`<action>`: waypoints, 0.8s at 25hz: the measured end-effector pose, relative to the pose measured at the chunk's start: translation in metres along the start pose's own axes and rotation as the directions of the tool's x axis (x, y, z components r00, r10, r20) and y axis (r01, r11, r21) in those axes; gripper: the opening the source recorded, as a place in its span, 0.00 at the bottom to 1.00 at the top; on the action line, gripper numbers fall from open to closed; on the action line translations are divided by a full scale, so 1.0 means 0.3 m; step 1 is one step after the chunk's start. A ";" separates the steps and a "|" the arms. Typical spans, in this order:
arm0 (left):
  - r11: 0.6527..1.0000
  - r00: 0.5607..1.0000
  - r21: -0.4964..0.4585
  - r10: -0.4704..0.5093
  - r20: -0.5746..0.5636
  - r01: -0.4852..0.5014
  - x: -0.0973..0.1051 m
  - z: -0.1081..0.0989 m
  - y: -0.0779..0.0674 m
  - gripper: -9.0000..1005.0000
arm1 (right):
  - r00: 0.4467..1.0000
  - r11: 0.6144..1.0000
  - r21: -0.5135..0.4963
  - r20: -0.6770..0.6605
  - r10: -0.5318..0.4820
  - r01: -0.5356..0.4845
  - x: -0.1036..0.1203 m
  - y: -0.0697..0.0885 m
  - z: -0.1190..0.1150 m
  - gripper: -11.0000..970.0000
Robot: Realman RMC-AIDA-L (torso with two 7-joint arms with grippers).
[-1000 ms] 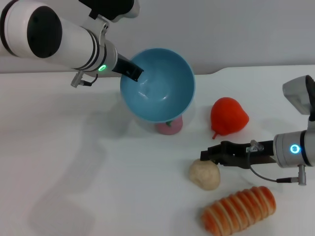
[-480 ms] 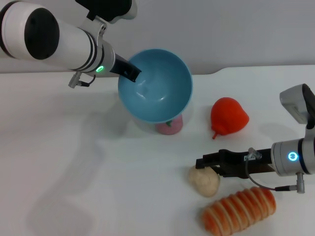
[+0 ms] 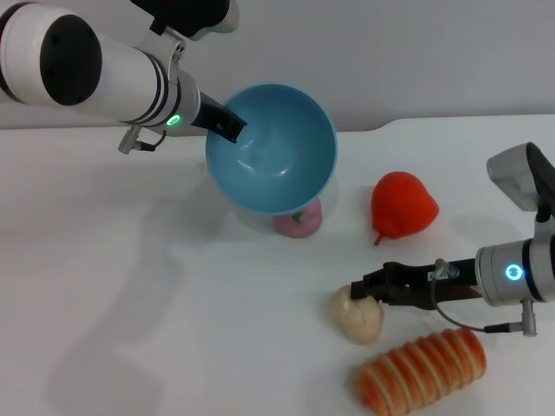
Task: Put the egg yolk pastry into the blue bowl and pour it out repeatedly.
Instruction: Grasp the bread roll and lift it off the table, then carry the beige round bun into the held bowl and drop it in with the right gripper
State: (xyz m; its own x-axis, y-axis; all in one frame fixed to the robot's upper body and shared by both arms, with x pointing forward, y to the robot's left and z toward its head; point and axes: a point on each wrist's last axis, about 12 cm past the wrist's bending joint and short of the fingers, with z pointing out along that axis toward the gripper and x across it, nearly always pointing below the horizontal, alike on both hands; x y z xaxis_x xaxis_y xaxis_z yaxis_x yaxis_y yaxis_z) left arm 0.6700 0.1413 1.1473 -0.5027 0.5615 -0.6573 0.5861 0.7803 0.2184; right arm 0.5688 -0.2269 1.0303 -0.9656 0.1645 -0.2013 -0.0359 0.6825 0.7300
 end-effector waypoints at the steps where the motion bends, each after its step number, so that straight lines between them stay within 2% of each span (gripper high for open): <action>1: 1.000 1.000 -0.001 0.001 0.001 -0.001 0.000 0.000 0.000 0.01 | 1.000 1.000 -0.004 0.004 -0.003 0.003 -0.003 0.003 -0.003 0.26; 4: 1.000 1.000 -0.003 0.006 0.003 -0.006 0.000 0.001 0.001 0.01 | 0.999 0.999 -0.038 0.018 -0.026 0.027 -0.011 0.018 -0.013 0.21; 10: 1.000 1.000 -0.005 0.001 0.004 -0.001 0.012 0.004 0.003 0.01 | 0.986 0.969 -0.199 0.111 -0.128 0.148 -0.052 0.088 -0.061 0.14; 15: 1.000 1.000 0.001 0.021 0.012 -0.021 0.016 0.008 -0.017 0.01 | 0.966 0.945 -0.218 0.147 -0.214 0.243 -0.099 0.141 -0.093 0.10; 20: 0.999 0.999 0.008 0.042 0.007 -0.042 0.018 0.012 -0.036 0.01 | 0.942 0.928 -0.217 0.215 -0.259 0.305 -0.149 0.181 -0.115 0.07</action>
State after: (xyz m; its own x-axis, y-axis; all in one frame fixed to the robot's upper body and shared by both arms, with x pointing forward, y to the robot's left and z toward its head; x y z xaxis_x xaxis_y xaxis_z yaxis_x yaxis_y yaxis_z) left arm 0.6634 0.1349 1.1387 -0.4728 0.5920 -0.6527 0.6118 0.7536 0.2404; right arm 0.6011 -0.2217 1.1015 -0.8444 0.1316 -0.5193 -0.3833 0.5289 0.7572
